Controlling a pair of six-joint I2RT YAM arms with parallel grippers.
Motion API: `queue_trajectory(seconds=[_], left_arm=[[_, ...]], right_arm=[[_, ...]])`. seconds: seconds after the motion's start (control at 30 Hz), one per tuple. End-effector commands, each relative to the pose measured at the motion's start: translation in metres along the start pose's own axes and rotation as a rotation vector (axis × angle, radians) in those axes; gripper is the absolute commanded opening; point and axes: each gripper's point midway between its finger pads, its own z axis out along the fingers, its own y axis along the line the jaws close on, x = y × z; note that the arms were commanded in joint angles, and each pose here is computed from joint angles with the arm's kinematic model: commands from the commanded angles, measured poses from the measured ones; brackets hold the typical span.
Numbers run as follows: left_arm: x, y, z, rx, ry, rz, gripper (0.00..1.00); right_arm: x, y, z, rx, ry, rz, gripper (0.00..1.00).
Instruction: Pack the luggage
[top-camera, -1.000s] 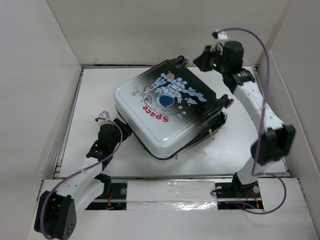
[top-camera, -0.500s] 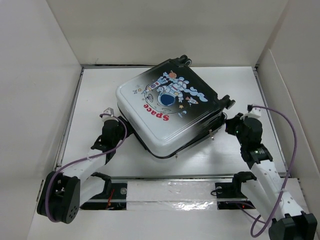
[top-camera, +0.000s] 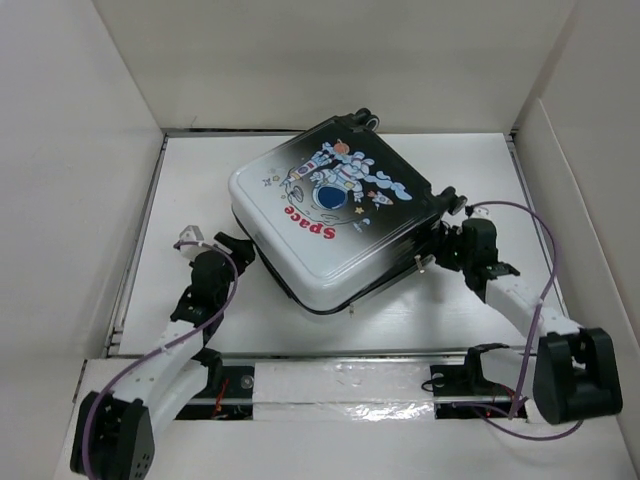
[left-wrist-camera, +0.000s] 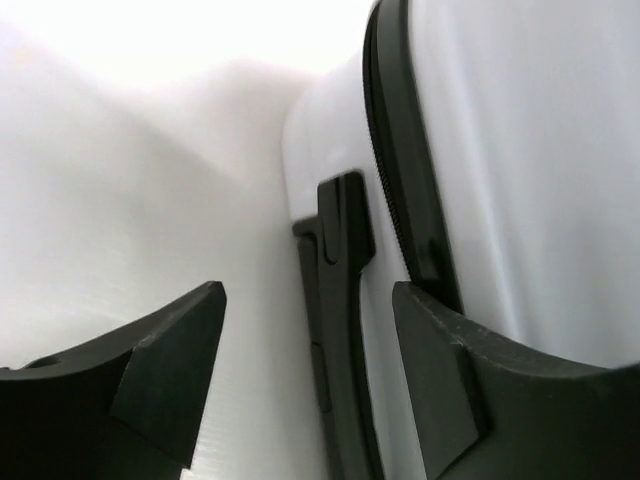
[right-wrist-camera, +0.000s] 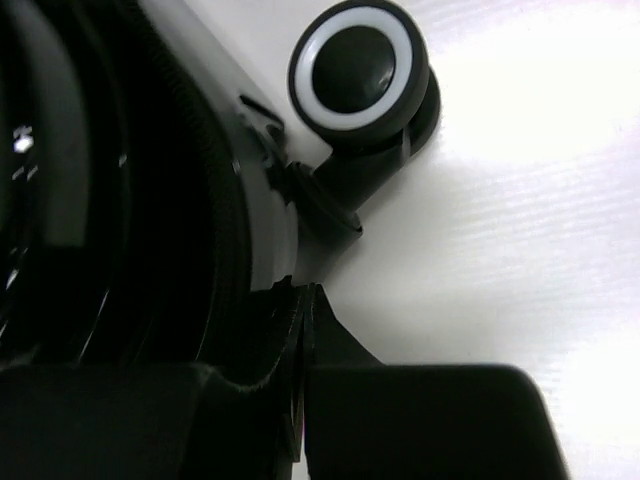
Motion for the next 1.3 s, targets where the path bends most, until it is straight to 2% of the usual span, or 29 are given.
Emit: queue_trajectory(seconds=[0.0,0.03,0.07,0.2,0.23,0.27,0.37,0.43,0.57,0.6,0.63,0.67,0.7,0.73,0.77,0.8,0.83,0.87,0.9,0.93,1.0,1.07,1.1,1.17,1.2,1.27], left_arm=[[-0.034,-0.006,-0.011,0.054,-0.15,-0.115,0.62],[-0.035,-0.007,-0.012,0.06,-0.151,-0.109,0.55],[-0.033,-0.006,-0.014,0.065,-0.14,-0.086,0.37],[-0.006,-0.004,-0.015,0.078,-0.046,-0.015,0.05],[0.003,-0.003,-0.015,0.079,-0.025,-0.005,0.01],[0.009,-0.006,-0.015,0.094,-0.01,-0.002,0.0],[0.039,-0.016,-0.017,0.146,0.074,0.014,0.0],[0.064,-0.024,-0.023,0.158,0.128,0.054,0.0],[0.088,-0.043,-0.03,0.163,0.154,0.113,0.0],[0.086,-0.052,-0.031,0.178,0.147,0.112,0.0],[0.085,-0.055,-0.03,0.179,0.143,0.111,0.0],[0.086,-0.062,-0.031,0.203,0.147,0.121,0.0],[0.087,-0.068,-0.031,0.212,0.154,0.125,0.0],[0.087,-0.07,-0.03,0.215,0.155,0.13,0.0],[0.087,-0.073,-0.03,0.221,0.158,0.138,0.0],[0.087,-0.076,-0.029,0.226,0.16,0.146,0.0],[0.089,-0.077,-0.029,0.229,0.168,0.151,0.0],[0.09,-0.076,-0.029,0.226,0.178,0.158,0.0],[0.091,-0.076,-0.029,0.223,0.184,0.161,0.0],[0.09,-0.075,-0.03,0.218,0.184,0.163,0.0],[0.091,-0.071,-0.033,0.212,0.193,0.17,0.01],[0.092,-0.069,-0.036,0.214,0.206,0.181,0.09],[0.091,-0.072,-0.039,0.227,0.217,0.184,0.19],[0.094,-0.068,-0.042,0.218,0.242,0.212,0.37],[0.096,-0.07,-0.044,0.229,0.258,0.219,0.47],[0.099,-0.061,-0.047,0.201,0.281,0.24,0.48]], right_arm=[[-0.088,0.087,0.003,-0.293,-0.222,-0.047,0.0],[-0.105,0.098,0.004,-0.322,-0.261,-0.045,0.0],[-0.104,0.101,0.016,-0.329,-0.235,-0.038,0.0],[-0.137,0.138,0.029,-0.421,-0.271,-0.043,0.0],[-0.137,0.139,0.043,-0.413,-0.249,-0.045,0.0],[-0.155,0.153,0.041,-0.435,-0.28,-0.07,0.0],[-0.171,0.15,0.047,-0.379,-0.307,-0.087,0.0],[-0.187,0.129,0.043,-0.315,-0.348,-0.077,0.0],[-0.169,0.102,0.01,-0.279,-0.334,-0.097,0.03],[-0.173,0.104,-0.017,-0.305,-0.386,-0.103,0.1],[-0.135,0.096,-0.016,-0.306,-0.332,-0.108,0.16],[-0.116,0.107,-0.025,-0.35,-0.322,-0.131,0.24],[-0.109,0.113,-0.046,-0.393,-0.356,-0.148,0.35],[-0.074,0.104,-0.042,-0.392,-0.285,-0.165,0.37],[-0.057,0.104,-0.047,-0.417,-0.262,-0.212,0.37],[-0.035,0.115,-0.056,-0.485,-0.219,-0.249,0.34],[-0.027,0.12,-0.07,-0.536,-0.221,-0.272,0.27],[0.001,0.115,-0.07,-0.56,-0.166,-0.304,0.18],[0.015,0.118,-0.076,-0.604,-0.142,-0.316,0.06],[0.029,0.122,-0.081,-0.634,-0.122,-0.328,0.02],[0.046,0.113,-0.082,-0.622,-0.115,-0.3,0.0],[0.051,0.115,-0.085,-0.649,-0.137,-0.278,0.0],[0.056,0.114,-0.085,-0.66,-0.125,-0.286,0.02],[0.057,0.122,-0.088,-0.712,-0.138,-0.318,0.16],[0.062,0.128,-0.092,-0.75,-0.125,-0.342,0.33],[0.064,0.14,-0.096,-0.797,-0.121,-0.39,0.44]])
